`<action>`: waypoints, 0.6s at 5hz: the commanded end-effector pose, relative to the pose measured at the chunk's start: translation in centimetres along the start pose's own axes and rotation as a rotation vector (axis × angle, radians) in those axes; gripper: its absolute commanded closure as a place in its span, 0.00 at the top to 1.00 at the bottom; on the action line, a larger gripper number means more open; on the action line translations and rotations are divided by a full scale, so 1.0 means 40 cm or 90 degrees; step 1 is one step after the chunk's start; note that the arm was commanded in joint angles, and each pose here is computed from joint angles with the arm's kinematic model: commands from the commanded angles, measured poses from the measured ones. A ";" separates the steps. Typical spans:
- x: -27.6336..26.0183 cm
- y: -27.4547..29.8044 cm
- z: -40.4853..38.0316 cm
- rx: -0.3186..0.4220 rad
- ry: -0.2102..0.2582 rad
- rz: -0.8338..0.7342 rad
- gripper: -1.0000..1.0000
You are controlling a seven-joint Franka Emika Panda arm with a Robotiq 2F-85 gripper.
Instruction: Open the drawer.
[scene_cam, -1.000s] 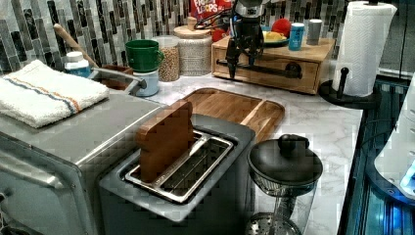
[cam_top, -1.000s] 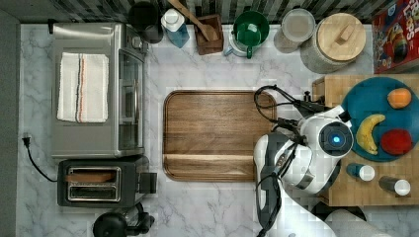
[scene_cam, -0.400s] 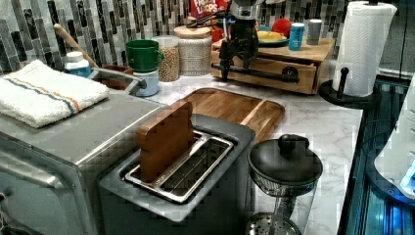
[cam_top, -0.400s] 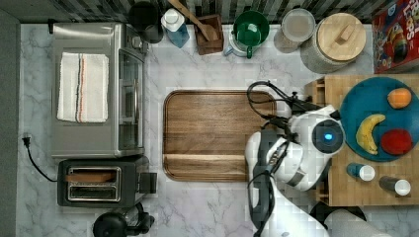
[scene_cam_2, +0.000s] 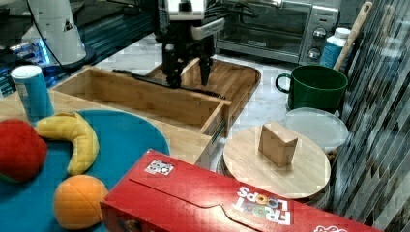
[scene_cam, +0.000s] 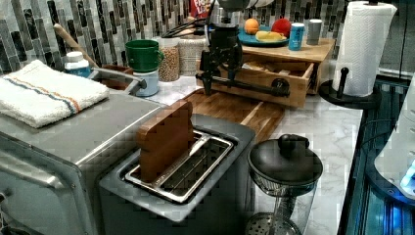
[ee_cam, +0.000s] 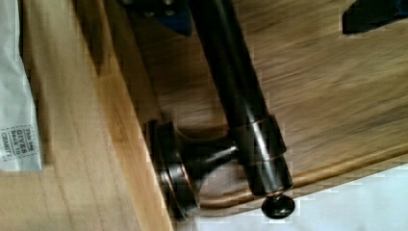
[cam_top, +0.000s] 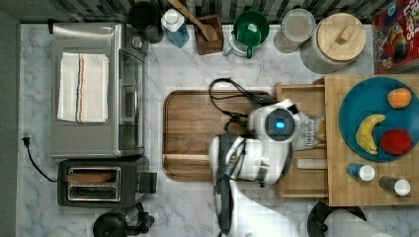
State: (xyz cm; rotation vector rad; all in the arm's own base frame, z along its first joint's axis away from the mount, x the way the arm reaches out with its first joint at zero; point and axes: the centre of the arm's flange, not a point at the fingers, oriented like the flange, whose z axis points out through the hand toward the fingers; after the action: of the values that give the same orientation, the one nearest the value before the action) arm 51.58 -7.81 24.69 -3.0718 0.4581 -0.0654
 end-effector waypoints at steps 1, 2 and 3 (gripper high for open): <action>-0.125 -0.347 0.002 0.010 -0.050 -0.067 1.00; -0.120 -0.354 0.000 0.027 -0.050 -0.050 1.00; -0.120 -0.354 0.000 0.027 -0.050 -0.050 1.00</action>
State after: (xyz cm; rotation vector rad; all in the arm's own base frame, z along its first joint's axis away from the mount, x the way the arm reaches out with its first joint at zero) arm 51.65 -4.15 24.73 -3.0552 0.5054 -0.0412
